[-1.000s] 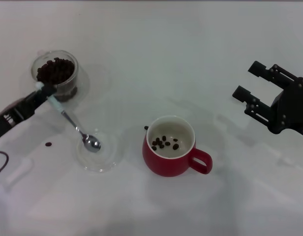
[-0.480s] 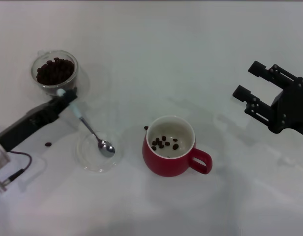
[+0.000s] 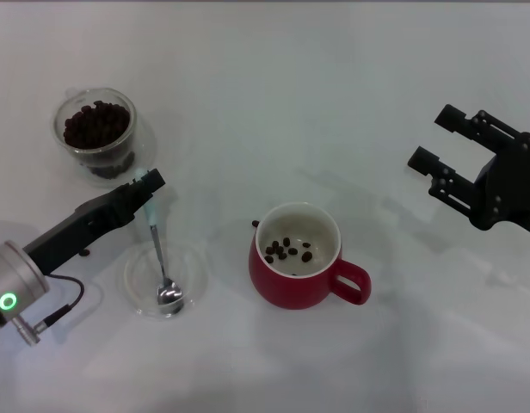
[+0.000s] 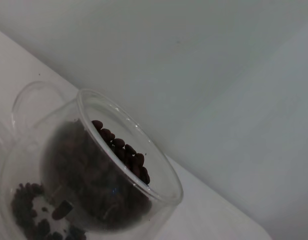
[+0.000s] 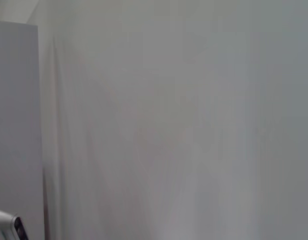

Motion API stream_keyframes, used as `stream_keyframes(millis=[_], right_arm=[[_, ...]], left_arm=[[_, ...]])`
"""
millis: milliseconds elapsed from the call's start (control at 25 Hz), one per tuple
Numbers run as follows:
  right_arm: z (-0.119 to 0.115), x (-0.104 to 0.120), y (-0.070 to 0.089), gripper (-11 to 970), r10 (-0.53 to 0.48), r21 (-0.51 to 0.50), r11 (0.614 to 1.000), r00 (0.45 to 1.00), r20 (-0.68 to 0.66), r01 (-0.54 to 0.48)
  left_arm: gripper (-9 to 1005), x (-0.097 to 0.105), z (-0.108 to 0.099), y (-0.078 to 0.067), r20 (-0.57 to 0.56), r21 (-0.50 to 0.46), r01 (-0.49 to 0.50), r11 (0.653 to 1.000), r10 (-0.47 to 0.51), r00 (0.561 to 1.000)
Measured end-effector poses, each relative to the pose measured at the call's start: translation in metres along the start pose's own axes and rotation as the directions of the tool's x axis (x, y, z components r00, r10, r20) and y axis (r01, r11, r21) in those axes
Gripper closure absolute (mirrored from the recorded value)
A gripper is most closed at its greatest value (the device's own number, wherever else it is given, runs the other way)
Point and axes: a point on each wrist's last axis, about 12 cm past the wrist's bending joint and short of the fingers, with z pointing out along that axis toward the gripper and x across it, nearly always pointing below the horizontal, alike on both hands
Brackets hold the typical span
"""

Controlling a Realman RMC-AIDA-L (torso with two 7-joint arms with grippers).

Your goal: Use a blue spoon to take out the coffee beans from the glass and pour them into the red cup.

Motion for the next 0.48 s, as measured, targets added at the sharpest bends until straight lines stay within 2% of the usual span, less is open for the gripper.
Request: stream_keyframes(millis=[160,480], right_arm=[[0.0011,-0.0008,-0.0021,303,-0.005,-0.003,1.0,1.0,-0.003,0.005],[0.0017,-0.0036,-0.0062,303,-0.016,-0.008,1.0,1.0,-0.003,0.016]], left_arm=[[822,0.0009,-0.0033,0.0002,0.01,0.001,0.006,1.0,-0.006,1.0],[608,-0.002,-0.0085,0.0013,0.023,0.007,-0.002,1.0,0.002,1.0]])
